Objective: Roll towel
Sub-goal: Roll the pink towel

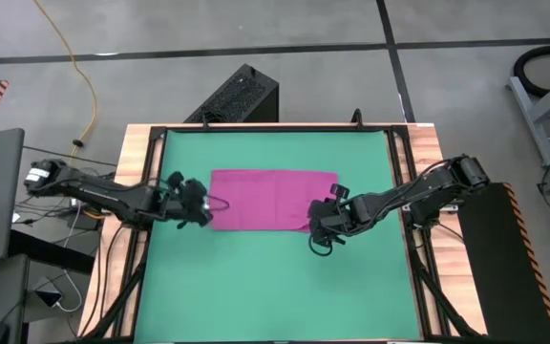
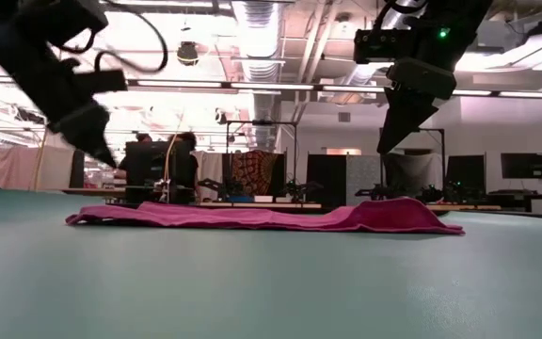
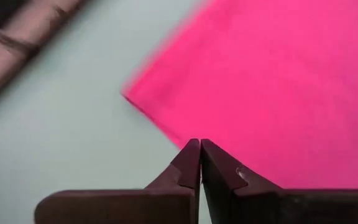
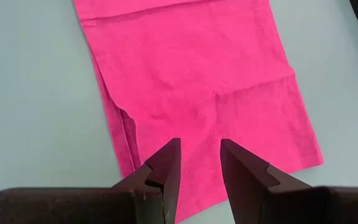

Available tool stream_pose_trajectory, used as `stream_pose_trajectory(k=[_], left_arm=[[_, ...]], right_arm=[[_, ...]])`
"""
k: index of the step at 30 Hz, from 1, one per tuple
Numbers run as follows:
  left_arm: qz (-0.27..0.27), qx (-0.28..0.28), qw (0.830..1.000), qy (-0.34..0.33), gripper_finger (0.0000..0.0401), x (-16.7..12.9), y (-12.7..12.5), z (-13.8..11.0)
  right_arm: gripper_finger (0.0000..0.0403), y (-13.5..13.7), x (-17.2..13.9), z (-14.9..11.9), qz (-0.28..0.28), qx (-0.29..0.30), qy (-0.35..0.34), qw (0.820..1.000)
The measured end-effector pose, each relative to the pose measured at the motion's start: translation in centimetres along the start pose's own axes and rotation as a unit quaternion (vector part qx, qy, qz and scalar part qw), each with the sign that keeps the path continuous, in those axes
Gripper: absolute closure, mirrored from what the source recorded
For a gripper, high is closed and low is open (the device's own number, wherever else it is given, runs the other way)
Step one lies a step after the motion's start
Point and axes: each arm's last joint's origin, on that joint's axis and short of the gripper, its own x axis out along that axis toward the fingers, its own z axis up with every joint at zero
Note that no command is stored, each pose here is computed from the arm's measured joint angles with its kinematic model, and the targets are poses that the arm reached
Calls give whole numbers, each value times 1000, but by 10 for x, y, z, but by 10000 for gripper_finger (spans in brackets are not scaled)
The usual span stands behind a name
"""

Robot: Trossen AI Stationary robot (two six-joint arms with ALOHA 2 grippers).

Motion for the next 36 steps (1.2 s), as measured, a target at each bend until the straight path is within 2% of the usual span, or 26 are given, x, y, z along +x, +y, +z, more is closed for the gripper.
stream_pose_trajectory(k=[2, 6, 11, 14, 18, 22, 29, 36], left_arm=[[-2, -5, 1000, -22, 385, -1, 12, 10], [-38, -8, 998, -50, 356, 4, 37, 28], [-81, -5, 994, -68, 318, 23, 64, 42], [-109, 22, 992, -53, 307, 40, 73, 43], [-120, 80, 989, -25, 305, 63, 80, 39], [-126, 93, 988, -10, 305, 79, 85, 38], [-93, 135, 985, 46, 305, 103, 98, 39], [-118, 142, 980, 76, 305, 116, 102, 45]], right_arm=[[266, -1, 0, 0, -2, -3, 0, 1000], [266, -4, 3, 3, -5, -25, -5, 1000], [266, -12, 8, 11, -8, -37, -16, 999], [266, -18, 12, 14, -14, -42, -14, 999], [266, -24, 15, 16, -20, -43, -11, 999], [266, -29, 17, 18, -23, -44, -8, 999], [266, -32, 19, 19, -26, -62, -8, 998], [266, -33, 20, 19, -28, -70, -3, 997]])
